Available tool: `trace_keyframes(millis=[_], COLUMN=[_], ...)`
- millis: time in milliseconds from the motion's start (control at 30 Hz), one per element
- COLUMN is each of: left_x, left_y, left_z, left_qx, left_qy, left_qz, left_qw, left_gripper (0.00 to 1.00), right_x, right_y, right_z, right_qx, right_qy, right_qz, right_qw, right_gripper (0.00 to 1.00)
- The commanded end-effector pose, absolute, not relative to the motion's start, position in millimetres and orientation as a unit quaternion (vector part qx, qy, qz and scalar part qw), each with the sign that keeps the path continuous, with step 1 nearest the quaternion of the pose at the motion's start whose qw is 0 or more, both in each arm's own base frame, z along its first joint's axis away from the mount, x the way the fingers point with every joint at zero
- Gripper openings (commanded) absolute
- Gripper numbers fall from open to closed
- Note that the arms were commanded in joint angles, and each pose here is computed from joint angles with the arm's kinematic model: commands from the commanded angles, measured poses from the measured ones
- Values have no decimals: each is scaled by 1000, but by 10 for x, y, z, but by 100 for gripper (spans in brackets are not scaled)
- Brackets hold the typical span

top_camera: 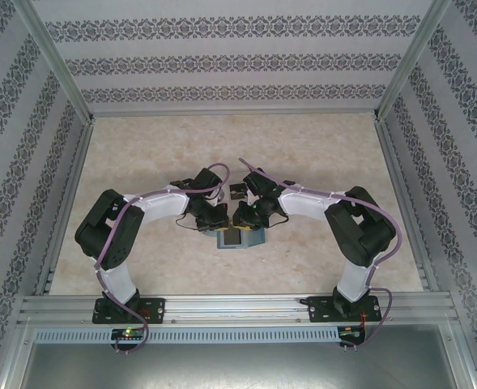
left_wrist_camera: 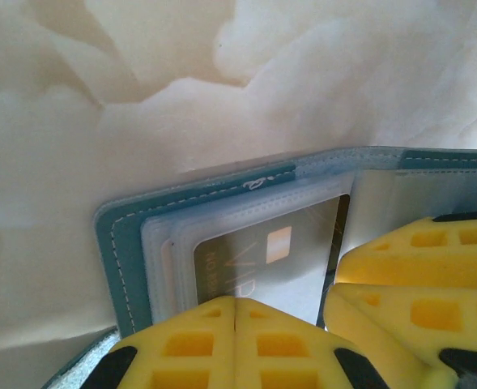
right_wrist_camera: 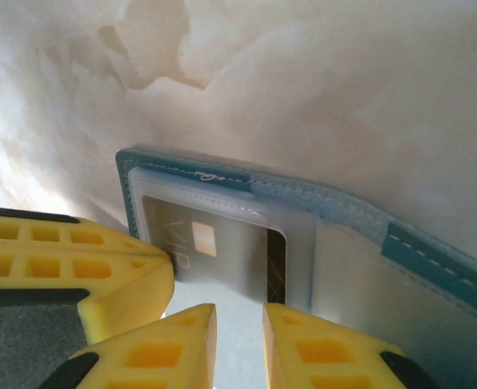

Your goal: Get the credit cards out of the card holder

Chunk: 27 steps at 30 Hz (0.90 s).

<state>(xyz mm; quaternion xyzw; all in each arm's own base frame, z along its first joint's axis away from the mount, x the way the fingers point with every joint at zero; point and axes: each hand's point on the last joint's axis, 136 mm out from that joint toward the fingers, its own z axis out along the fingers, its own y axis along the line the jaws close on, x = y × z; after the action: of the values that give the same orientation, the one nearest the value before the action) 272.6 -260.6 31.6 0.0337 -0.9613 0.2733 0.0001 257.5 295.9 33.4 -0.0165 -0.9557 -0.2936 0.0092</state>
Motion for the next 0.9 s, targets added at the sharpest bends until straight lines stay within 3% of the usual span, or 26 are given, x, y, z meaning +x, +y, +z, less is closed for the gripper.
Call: trace_keyframes(millis=[0,500,867], left_x=[2692,2699,2650], left_y=[-2610,-2594,-2535], left_z=[299,322,223], left_qx=[23,22,17], left_qy=[-965,-967,-972], left_qz=[260,254,232], left_qw=[6,6,23], left_gripper=[0,0,0], right_x=[2555,2554,2605], right_y=[2953,2723,2821], right_z=[264,185,399], right_qx=[-23,-9,-8], right_qy=[-955,-976,-968], right_qz=[-296,-218,-252], right_qw=[23,12,-5], right_gripper=[24,27,32])
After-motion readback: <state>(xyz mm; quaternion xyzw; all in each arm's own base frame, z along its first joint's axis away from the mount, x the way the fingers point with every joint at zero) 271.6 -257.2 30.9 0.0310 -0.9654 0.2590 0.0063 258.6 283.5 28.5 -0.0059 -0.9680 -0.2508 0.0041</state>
